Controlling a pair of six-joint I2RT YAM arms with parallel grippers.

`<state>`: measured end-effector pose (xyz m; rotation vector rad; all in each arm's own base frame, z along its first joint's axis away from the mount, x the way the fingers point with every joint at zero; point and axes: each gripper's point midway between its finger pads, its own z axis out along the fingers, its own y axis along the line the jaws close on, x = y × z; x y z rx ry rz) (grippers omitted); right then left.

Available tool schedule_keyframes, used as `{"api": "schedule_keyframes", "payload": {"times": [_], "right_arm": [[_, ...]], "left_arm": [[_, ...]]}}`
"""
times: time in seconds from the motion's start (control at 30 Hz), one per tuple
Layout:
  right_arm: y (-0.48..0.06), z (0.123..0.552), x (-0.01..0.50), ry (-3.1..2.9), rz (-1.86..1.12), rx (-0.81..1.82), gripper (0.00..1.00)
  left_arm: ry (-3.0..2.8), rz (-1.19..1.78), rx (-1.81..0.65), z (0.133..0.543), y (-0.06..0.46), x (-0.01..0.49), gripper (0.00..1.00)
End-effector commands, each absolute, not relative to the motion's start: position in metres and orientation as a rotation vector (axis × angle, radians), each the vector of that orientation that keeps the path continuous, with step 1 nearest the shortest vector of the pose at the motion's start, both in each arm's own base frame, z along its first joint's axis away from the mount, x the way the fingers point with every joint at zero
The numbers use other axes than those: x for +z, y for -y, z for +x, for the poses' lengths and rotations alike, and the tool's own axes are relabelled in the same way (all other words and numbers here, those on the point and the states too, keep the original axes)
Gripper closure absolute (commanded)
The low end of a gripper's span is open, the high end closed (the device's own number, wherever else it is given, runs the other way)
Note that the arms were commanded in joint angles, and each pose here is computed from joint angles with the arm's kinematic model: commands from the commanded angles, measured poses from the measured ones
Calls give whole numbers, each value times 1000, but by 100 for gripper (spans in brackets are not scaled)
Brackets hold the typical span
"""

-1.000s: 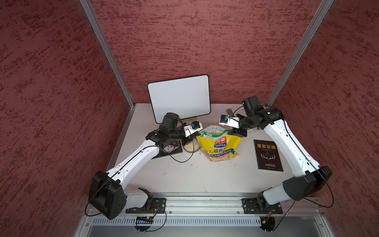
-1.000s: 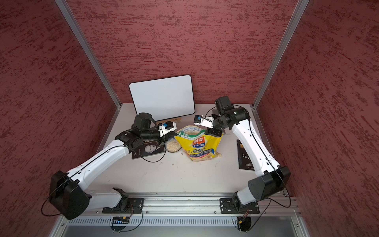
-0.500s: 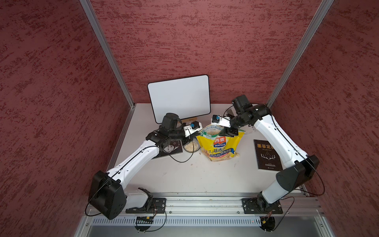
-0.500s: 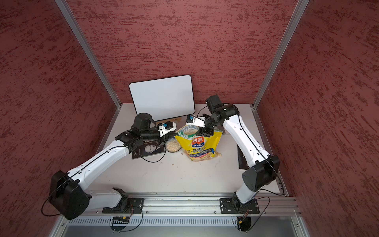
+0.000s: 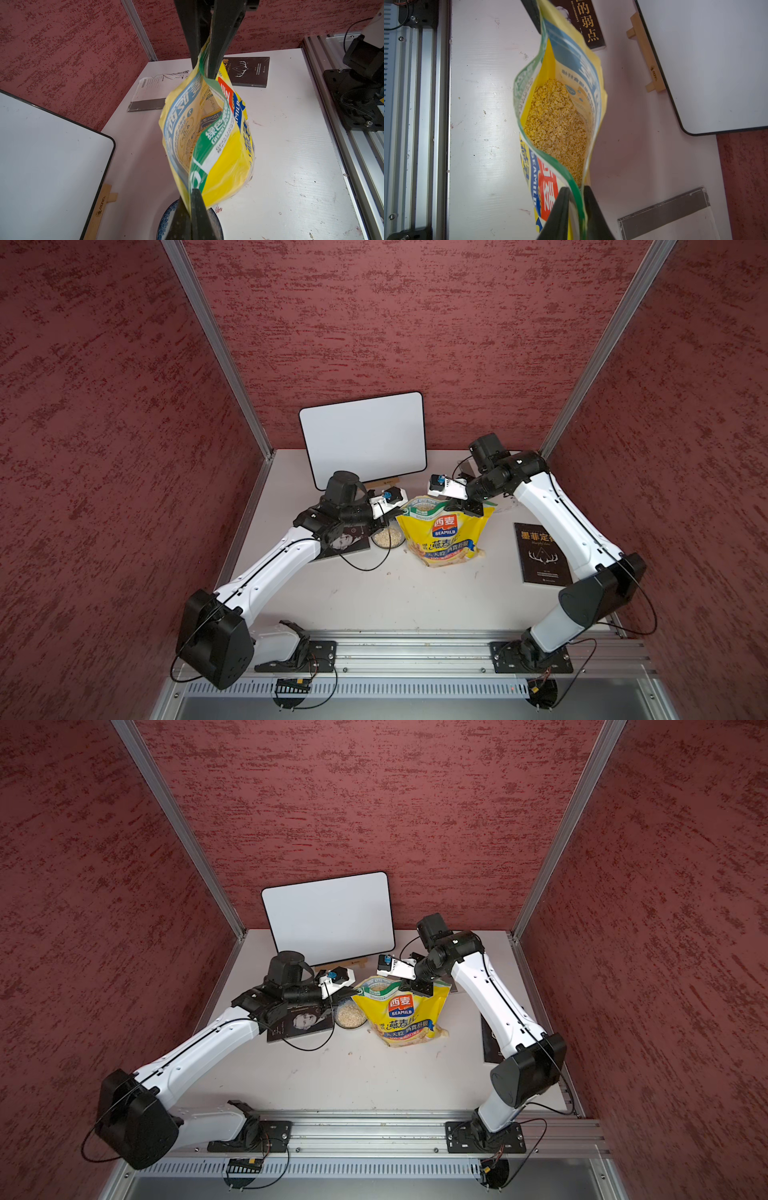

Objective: Pour the oats into the breakfast bowl
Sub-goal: Close the oats bag at the center of the board.

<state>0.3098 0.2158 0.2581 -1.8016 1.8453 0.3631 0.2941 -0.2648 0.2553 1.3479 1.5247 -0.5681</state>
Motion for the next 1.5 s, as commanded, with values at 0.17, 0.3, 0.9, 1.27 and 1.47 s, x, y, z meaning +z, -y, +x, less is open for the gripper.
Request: {"api": "schedule_keyframes", "payload": {"times": [0.17,0.3,0.9,1.27,1.47], "right_arm": [[-201,307,274,-1840,-1790,303,100],[-192,308,277,-1838,-1769,285,100],[-191,305,287,-1790,-1690,299,92],[-235,311,286,-1692,-1722,375,43],[-260,314,279,-1656,-1761,405,27]], "left_arm": [[-1438,1271,-505,299,254,283,100],[-1458,1256,-493,301,249,280,100],[-1451,1233,-450,303,248,278,100],[-1445,1236,-451,304,250,276,100],[-1437,1237,-451,304,251,277,100]]}}
